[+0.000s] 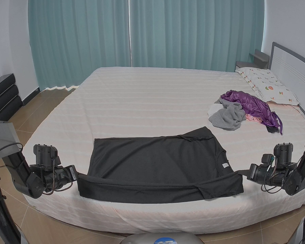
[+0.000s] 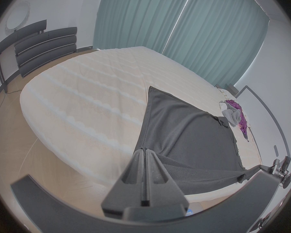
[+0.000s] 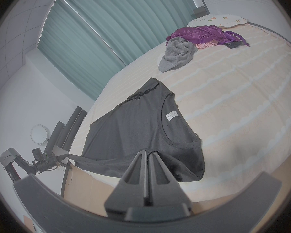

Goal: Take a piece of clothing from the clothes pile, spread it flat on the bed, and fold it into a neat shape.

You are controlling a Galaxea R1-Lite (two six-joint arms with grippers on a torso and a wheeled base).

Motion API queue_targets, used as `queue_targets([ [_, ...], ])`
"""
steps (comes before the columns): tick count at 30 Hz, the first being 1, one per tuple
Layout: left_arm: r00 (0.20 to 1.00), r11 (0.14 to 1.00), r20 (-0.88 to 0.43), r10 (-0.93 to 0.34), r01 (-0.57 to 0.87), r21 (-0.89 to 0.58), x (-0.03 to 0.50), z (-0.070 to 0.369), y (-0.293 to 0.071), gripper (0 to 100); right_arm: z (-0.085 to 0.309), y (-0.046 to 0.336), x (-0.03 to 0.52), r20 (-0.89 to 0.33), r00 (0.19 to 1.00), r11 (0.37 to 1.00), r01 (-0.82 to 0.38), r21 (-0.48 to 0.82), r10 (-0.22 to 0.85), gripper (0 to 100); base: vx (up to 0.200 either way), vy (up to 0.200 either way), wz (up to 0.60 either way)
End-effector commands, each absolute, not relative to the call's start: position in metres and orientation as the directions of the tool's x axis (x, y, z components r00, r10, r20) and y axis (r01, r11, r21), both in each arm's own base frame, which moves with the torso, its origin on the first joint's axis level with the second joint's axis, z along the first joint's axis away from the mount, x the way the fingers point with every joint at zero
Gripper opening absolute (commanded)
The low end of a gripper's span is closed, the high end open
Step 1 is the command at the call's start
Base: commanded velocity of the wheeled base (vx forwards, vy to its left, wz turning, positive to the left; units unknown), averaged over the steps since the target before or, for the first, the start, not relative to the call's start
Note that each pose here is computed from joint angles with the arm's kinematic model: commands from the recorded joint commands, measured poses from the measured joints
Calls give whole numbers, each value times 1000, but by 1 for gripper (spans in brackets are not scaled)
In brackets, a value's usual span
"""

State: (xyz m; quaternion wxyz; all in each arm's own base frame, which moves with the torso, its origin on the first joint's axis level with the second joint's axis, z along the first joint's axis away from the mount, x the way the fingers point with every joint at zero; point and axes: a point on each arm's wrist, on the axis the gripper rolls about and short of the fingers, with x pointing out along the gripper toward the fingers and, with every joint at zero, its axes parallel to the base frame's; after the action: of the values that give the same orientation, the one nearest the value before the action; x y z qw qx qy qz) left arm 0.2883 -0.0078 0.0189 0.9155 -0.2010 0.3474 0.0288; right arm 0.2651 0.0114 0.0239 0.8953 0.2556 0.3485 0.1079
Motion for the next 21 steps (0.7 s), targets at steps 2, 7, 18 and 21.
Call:
queue_targets([
  [2, 776, 917, -624, -87, -182, -354, 285, 33, -8, 0, 27, 12, 261, -564, 736, 845, -20, 534, 374, 0, 0, 0, 0],
  [7, 768, 916, -635, -82, -192, -351, 284, 29, -6, 0, 37, 12, 252, -547, 749, 842, -28, 538, 375, 0, 0, 0, 0],
  [18, 768, 912, -638, -65, -214, -350, 283, 29, 1, 0, 36, 7, 246, -558, 747, 831, 14, 556, 361, 0, 0, 0, 0],
  [21, 763, 912, -643, -67, -214, -349, 286, 24, 0, 0, 29, 4, 253, -571, 741, 831, 32, 556, 353, 0, 0, 0, 0],
])
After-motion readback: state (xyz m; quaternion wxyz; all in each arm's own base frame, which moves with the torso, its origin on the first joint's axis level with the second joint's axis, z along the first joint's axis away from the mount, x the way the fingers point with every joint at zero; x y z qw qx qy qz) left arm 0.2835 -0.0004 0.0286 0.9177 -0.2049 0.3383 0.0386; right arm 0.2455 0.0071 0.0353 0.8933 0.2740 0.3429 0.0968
